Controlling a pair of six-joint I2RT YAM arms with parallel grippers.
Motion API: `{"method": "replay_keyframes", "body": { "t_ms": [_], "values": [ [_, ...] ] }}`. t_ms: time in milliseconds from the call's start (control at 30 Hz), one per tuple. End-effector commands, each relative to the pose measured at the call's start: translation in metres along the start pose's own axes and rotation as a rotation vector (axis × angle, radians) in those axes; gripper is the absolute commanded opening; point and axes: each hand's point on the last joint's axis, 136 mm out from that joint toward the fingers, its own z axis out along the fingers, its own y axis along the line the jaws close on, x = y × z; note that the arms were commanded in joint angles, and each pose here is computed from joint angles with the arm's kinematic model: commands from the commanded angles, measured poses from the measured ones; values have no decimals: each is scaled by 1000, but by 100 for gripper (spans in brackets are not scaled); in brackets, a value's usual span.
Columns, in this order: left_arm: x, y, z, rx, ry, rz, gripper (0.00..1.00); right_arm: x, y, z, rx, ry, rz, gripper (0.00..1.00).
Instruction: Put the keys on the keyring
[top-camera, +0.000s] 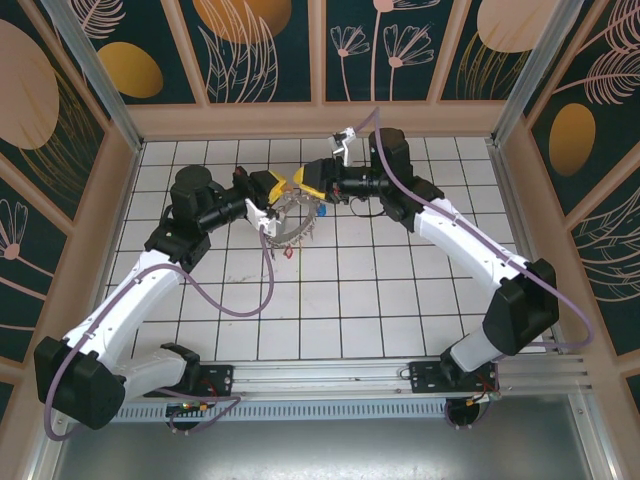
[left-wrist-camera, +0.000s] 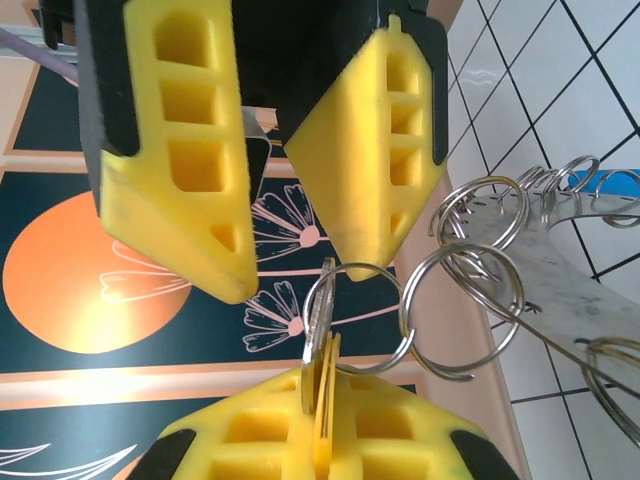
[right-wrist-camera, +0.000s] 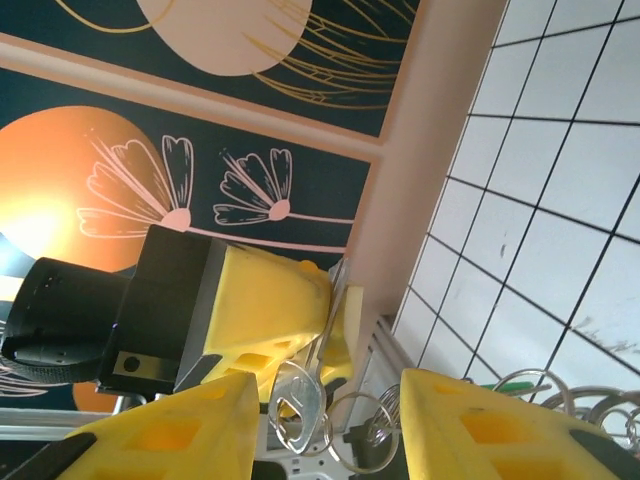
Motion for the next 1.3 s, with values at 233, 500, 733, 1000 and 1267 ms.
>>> {"method": "replay_keyframes", "body": {
  "t_ms": [233, 500, 733, 1000, 1267],
  "values": [
    [-8, 20, -1, -76, -33, 2, 0, 8, 22, 3, -105, 70, -12, 38],
    [-7, 15, 2, -62, -41, -19, 0, 10, 31, 9, -159, 107, -6, 31],
    [-3, 20, 4, -81, -26, -48, 0, 18, 28, 17, -154, 129, 12, 30],
    [-6, 17, 3, -68, -38, -56, 0, 17, 24, 15, -141, 98, 10, 28],
    [-7, 20, 0, -70, -37, -43, 0, 11, 30, 6, -158, 55, -9, 33]
  ]
}}
